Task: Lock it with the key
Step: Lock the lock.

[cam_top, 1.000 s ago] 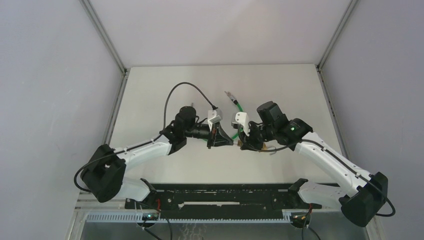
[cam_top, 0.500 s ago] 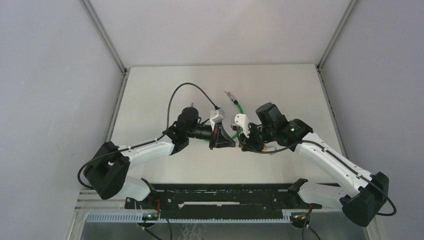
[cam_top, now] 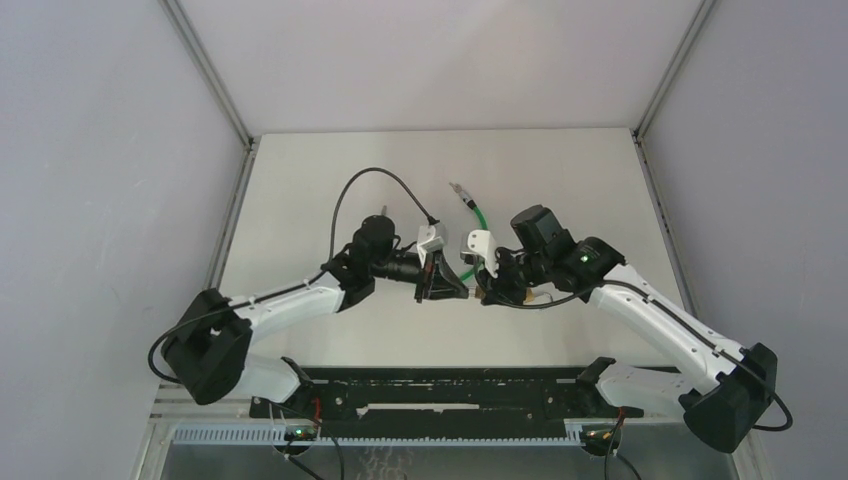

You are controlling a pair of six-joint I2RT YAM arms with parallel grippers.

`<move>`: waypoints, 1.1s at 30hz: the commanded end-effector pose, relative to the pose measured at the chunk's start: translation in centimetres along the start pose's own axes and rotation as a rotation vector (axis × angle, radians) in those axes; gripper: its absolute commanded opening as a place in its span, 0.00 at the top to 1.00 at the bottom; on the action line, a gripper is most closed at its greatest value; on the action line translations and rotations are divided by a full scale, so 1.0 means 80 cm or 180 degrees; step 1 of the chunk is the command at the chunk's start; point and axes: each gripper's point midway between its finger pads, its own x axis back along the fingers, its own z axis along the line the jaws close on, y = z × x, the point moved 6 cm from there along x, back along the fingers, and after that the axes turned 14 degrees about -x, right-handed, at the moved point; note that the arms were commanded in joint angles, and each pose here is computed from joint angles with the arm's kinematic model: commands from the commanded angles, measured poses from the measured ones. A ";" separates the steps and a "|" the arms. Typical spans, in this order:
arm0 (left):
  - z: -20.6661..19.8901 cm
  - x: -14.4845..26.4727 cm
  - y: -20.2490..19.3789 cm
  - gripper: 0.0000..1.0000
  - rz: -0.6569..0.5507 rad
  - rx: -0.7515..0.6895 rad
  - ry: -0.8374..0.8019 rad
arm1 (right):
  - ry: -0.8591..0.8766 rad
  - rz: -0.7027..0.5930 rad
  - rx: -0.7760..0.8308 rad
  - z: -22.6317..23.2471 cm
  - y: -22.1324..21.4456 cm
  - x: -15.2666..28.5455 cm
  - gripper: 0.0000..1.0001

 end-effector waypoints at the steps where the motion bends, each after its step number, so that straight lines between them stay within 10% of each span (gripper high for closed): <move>1: -0.038 0.009 0.039 0.86 -0.0012 -0.0659 -0.0567 | 0.0292 -0.1062 0.1019 0.008 0.104 0.006 1.00; 14: -0.020 0.059 0.068 0.46 0.0016 -0.1162 -0.0209 | 0.0480 -0.1065 0.0962 0.011 0.093 0.008 1.00; 33: -0.001 0.078 0.096 0.42 -0.0005 -0.1160 0.0274 | 0.0623 -0.0991 0.0881 0.009 0.086 -0.004 1.00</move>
